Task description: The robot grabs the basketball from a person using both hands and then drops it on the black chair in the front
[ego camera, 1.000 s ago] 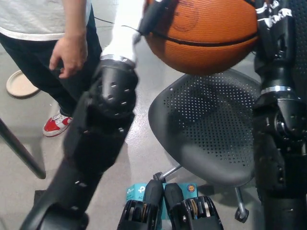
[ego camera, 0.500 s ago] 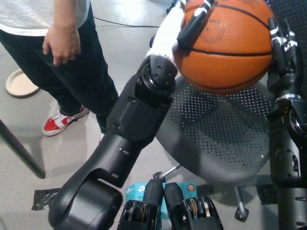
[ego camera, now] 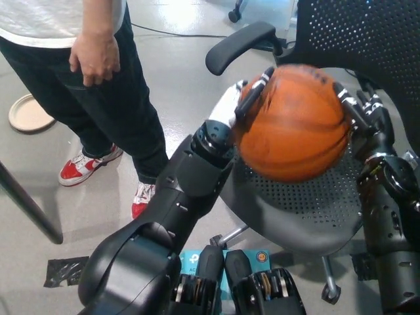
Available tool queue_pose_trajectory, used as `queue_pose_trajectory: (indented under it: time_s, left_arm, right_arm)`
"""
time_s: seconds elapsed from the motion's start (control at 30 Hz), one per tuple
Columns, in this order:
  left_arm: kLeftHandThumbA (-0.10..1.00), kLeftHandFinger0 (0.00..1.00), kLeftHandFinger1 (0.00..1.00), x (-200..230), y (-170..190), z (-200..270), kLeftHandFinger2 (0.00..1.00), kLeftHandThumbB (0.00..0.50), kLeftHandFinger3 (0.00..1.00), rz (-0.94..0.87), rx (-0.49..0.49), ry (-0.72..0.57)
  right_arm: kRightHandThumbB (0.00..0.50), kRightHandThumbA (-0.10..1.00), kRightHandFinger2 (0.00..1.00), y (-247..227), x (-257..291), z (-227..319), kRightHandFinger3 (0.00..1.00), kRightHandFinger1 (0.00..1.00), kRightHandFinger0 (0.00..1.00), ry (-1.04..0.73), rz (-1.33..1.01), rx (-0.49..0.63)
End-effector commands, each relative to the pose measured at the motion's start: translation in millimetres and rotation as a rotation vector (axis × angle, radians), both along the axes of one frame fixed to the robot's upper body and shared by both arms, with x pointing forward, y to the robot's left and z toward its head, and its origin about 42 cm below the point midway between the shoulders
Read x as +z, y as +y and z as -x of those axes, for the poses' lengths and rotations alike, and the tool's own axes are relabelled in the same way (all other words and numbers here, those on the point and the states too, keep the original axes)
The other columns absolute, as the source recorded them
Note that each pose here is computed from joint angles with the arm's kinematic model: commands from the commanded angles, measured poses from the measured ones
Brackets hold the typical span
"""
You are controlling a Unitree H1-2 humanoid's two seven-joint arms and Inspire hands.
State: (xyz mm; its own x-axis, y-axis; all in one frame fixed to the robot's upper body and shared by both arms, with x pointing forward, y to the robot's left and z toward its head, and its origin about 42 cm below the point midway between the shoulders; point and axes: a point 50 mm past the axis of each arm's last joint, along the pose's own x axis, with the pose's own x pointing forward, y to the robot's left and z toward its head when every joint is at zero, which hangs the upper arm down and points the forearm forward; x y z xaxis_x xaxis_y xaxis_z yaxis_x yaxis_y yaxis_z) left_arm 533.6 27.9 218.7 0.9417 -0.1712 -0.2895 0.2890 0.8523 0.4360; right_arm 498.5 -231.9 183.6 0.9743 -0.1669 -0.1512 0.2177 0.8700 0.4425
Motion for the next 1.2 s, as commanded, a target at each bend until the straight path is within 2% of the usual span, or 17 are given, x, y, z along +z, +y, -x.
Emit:
queue_pose_trajectory:
  time_s: [0.0, 0.07, 0.13, 0.3, 0.43, 0.47, 0.53, 0.57, 0.6, 0.63, 0.7, 0.83, 0.87, 0.97, 1.07, 1.13, 1.17]
  left_arm:
    - [1.00, 1.00, 1.00, 81.3, -90.4, 11.3, 1.00, 0.186, 1.00, 0.190, -0.294, -0.229]
    - [1.00, 1.00, 1.00, 76.6, -90.3, 12.1, 1.00, 0.161, 1.00, 0.200, -0.294, -0.219]
    - [1.00, 1.00, 1.00, 74.1, -90.2, 12.3, 1.00, 0.164, 1.00, 0.188, -0.299, -0.221]
    - [1.00, 1.00, 1.00, 75.1, -91.2, 12.3, 1.00, 0.166, 1.00, 0.169, -0.323, -0.243]
    - [1.00, 1.00, 1.00, 80.5, -92.7, 11.7, 1.00, 0.195, 1.00, 0.169, -0.352, -0.256]
    - [1.00, 1.00, 1.00, 86.7, -94.4, 11.3, 1.00, 0.235, 1.00, 0.187, -0.355, -0.262]
    - [1.00, 1.00, 1.00, 94.3, -94.2, 9.5, 1.00, 0.261, 1.00, 0.189, -0.349, -0.270]
    - [1.00, 1.00, 1.00, 101.5, -93.8, 8.4, 1.00, 0.271, 1.00, 0.182, -0.345, -0.299]
    - [1.00, 1.00, 1.00, 106.8, -91.9, 7.4, 1.00, 0.277, 1.00, 0.187, -0.340, -0.319]
    - [1.00, 1.00, 1.00, 114.8, -89.0, 5.4, 1.00, 0.297, 1.00, 0.212, -0.332, -0.330]
    - [1.00, 1.00, 1.00, 124.5, -82.7, 1.6, 1.00, 0.310, 1.00, 0.220, -0.321, -0.351]
    - [1.00, 1.00, 1.00, 149.4, -58.3, -9.3, 1.00, 0.341, 1.00, 0.225, -0.297, -0.404]
    - [1.00, 1.00, 1.00, 160.8, -44.4, -13.4, 1.00, 0.370, 1.00, 0.243, -0.285, -0.431]
    - [1.00, 1.00, 1.00, 180.1, -19.1, -12.7, 1.00, 0.399, 1.00, 0.281, -0.285, -0.494]
    - [1.00, 1.00, 1.00, 198.6, 7.8, 2.9, 1.00, 0.359, 1.00, 0.282, -0.314, -0.612]
    - [1.00, 1.00, 1.00, 202.1, 18.1, 17.5, 1.00, 0.349, 1.00, 0.295, -0.329, -0.657]
    - [1.00, 1.00, 1.00, 204.7, 33.0, 37.5, 1.00, 0.346, 1.00, 0.298, -0.357, -0.722]
  right_arm:
    - [0.239, 1.00, 1.00, 46.7, 79.3, -34.3, 1.00, 1.00, 1.00, -0.312, -0.068, 0.174]
    - [0.235, 1.00, 1.00, 46.8, 73.4, -34.3, 1.00, 1.00, 1.00, -0.309, -0.076, 0.181]
    - [0.254, 1.00, 1.00, 46.0, 70.6, -34.6, 1.00, 1.00, 1.00, -0.299, -0.063, 0.180]
    - [0.244, 1.00, 1.00, 43.4, 70.4, -34.4, 1.00, 1.00, 1.00, -0.311, -0.075, 0.150]
    - [0.265, 1.00, 1.00, 42.5, 75.7, -31.4, 1.00, 1.00, 1.00, -0.364, -0.041, 0.136]
    - [0.273, 1.00, 1.00, 40.0, 83.0, -29.6, 1.00, 1.00, 1.00, -0.411, 0.019, 0.078]
    - [0.286, 1.00, 1.00, 38.3, 91.5, -28.5, 1.00, 1.00, 1.00, -0.472, 0.064, 0.033]
    - [0.253, 1.00, 1.00, 36.1, 104.9, -25.1, 1.00, 1.00, 1.00, -0.577, 0.070, -0.022]
    - [0.276, 1.00, 1.00, 33.4, 115.7, -22.9, 1.00, 1.00, 1.00, -0.587, 0.061, -0.046]
    - [0.319, 1.00, 1.00, 25.2, 129.6, -20.6, 1.00, 1.00, 1.00, -0.585, 0.144, -0.139]
    - [0.343, 1.00, 1.00, 14.5, 144.0, -15.1, 1.00, 1.00, 1.00, -0.608, 0.189, -0.184]
    - [0.346, 1.00, 1.00, -10.1, 175.6, 3.6, 1.00, 1.00, 1.00, -0.696, 0.194, -0.212]
    - [0.345, 1.00, 1.00, -16.2, 187.6, 12.4, 1.00, 1.00, 1.00, -0.746, 0.224, -0.215]
    - [0.353, 1.00, 1.00, -20.9, 200.3, 30.9, 1.00, 1.00, 1.00, -0.820, 0.288, -0.171]
    - [0.351, 1.00, 1.00, -21.3, 206.8, 57.5, 1.00, 1.00, 1.00, -0.874, 0.350, -0.137]
    - [0.332, 1.00, 1.00, -21.3, 206.9, 71.0, 1.00, 1.00, 1.00, -0.908, 0.387, -0.132]
    - [0.300, 1.00, 1.00, -18.1, 207.4, 85.2, 1.00, 1.00, 1.00, -0.951, 0.417, -0.099]
